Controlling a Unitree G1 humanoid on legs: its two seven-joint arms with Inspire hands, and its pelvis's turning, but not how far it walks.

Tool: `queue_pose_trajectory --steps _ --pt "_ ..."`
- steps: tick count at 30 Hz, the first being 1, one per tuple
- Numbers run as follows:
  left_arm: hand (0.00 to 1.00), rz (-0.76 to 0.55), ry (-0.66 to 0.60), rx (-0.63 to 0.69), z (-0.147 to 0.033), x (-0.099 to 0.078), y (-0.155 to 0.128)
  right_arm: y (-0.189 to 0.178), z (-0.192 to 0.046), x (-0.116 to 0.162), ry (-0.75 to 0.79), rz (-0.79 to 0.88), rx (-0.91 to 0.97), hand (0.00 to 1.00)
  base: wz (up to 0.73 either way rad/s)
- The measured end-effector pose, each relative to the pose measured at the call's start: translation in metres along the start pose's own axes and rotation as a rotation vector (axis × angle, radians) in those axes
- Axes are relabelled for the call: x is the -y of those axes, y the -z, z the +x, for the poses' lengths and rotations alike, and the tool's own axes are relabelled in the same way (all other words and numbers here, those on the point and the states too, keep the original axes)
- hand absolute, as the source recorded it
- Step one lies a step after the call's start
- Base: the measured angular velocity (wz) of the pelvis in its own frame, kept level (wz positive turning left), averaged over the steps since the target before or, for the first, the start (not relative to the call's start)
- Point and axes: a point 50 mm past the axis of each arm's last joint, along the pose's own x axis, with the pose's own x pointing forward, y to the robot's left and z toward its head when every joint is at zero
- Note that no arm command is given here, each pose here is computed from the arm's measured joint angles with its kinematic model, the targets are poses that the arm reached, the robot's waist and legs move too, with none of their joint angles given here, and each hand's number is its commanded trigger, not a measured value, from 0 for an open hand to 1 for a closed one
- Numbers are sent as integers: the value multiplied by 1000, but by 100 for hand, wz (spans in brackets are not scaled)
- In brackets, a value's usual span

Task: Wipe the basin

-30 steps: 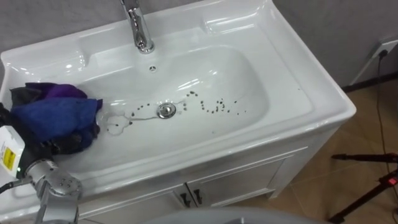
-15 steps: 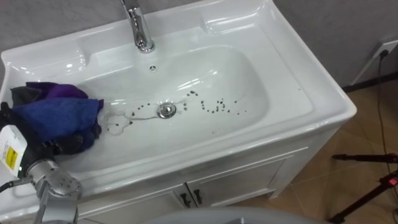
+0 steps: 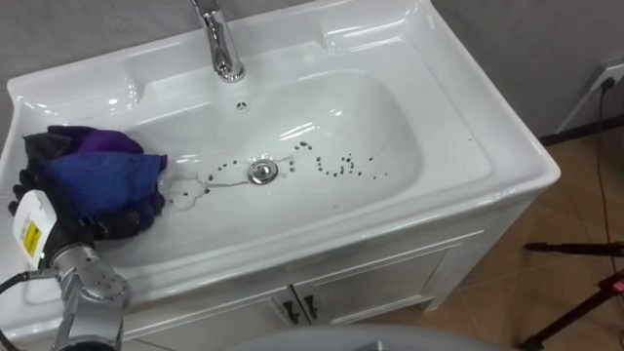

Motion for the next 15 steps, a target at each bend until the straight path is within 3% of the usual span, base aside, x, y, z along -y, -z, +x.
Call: queue_pose_trajectory --steps 1,15 --pt "99 3 1 1 0 0 0 0 0 0 1 0 0 0 0" --pt "100 27 -54 15 12 -9 -6 1 0 2 23 7 -17 0 -1"
